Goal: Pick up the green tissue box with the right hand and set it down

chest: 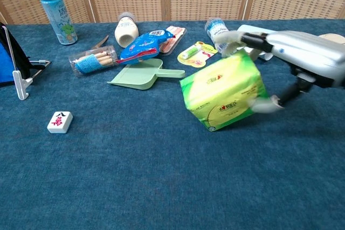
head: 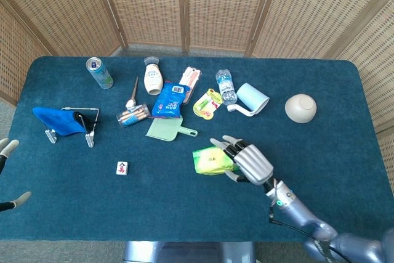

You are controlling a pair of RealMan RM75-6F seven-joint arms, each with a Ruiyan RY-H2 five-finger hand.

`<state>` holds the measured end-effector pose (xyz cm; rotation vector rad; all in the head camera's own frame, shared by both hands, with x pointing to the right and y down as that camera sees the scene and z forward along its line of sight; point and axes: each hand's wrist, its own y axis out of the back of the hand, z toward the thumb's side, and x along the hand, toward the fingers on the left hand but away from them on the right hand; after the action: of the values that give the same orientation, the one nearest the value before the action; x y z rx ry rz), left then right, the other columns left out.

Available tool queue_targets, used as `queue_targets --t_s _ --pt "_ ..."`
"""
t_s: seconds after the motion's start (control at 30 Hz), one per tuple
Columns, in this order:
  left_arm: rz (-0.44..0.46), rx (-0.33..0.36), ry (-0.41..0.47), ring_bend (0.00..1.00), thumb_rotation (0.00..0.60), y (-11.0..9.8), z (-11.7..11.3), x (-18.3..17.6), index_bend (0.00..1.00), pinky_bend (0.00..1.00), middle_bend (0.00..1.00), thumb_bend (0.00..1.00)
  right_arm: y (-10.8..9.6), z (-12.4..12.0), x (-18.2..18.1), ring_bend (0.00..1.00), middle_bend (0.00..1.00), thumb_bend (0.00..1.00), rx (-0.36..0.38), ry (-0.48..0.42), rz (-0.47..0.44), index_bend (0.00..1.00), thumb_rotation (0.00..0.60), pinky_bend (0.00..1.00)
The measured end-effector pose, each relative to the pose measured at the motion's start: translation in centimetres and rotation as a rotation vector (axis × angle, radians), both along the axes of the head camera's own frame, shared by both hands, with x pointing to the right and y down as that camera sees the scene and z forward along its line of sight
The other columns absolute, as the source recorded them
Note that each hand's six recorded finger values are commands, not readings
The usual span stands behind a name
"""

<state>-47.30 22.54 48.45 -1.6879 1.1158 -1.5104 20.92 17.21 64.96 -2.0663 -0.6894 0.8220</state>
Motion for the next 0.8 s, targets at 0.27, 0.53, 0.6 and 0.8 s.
queue_targets --t_s 0.27,0.53,0.6,0.8 --pt "0.0 0.001 0.004 0.0 0.6 0.1 -0.1 0.1 0.0 0.0 0.0 0.08 1.6 -1.1 2.1 0.0 0.0 0.12 -0.014 0.064 -0.044 0.0 0.6 0.15" --pt "0.012 -0.005 0.007 0.0 0.6 0.2 0.0 0.3 0.0 0.0 0.0 0.08 1.2 -2.5 0.4 0.0 0.0 0.11 0.006 0.113 -0.063 0.0 0.6 0.09" --pt "0.01 -0.004 0.008 0.0 0.6 0.2 0.0 0.3 0.0 0.0 0.0 0.08 0.8 -2.7 -0.3 0.0 0.0 0.11 0.011 0.137 -0.066 0.0 0.6 0.09" --pt "0.005 0.0 0.012 0.0 0.6 0.1 -0.1 0.0 0.0 0.0 0.0 0.08 -0.4 -2.7 -2.7 0.0 0.0 0.11 -0.001 0.199 -0.08 0.0 0.6 0.09"
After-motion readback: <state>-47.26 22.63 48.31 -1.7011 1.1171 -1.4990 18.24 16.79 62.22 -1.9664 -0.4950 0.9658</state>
